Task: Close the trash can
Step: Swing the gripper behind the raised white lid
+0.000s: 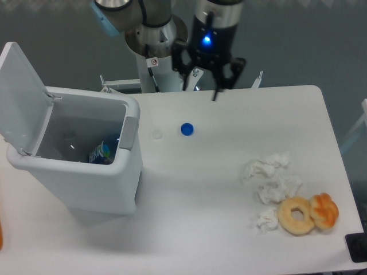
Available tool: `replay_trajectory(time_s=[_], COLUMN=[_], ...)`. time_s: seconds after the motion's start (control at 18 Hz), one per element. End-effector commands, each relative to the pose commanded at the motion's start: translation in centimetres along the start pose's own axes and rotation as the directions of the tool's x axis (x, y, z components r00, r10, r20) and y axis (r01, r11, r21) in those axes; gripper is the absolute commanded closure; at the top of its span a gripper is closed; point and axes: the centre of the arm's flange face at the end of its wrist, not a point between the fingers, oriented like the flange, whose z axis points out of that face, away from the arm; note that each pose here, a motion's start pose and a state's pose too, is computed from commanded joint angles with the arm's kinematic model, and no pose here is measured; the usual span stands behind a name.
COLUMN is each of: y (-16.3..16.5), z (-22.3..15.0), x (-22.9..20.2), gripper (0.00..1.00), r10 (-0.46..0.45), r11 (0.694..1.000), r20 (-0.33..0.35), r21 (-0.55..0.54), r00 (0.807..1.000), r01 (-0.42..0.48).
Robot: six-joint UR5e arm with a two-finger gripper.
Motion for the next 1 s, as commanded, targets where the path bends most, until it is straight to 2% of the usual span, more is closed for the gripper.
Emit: replay_trajectory(time_s=[0.11, 0.22, 0.39, 0.44, 0.67, 0.83, 1.0], y=[-0.4, -0.8, -1.7, -2.1, -3.3, -4.5, -5.3], z=[-0.8, -2.3, -5.2, -5.5, -5.2, -4.6, -4.3], x=[1.1, 3.0, 5.3, 6.2, 9.6, 13.6, 16.9], gripper=[0.98, 1.0, 1.0, 1.0, 1.0, 1.0, 1.0], r10=[-0.016, -0.002, -0.096, -0.101, -0.05, 0.047, 0.134], r11=[0.998, 0.992, 0.955, 0.949, 0.944, 0.939, 0.928], r20=[-0.041, -0.053, -0.093, -0.099, -0.109, -0.115, -0.119], r21=[0.057, 0.13, 0.27, 0.29, 0.319, 0.345, 0.364], r00=[0.999, 0.999, 0.991, 0.99, 0.993, 0.992, 0.984], r01=[0.018, 0.008, 0.118, 0.125, 0.083, -0.004, -0.082])
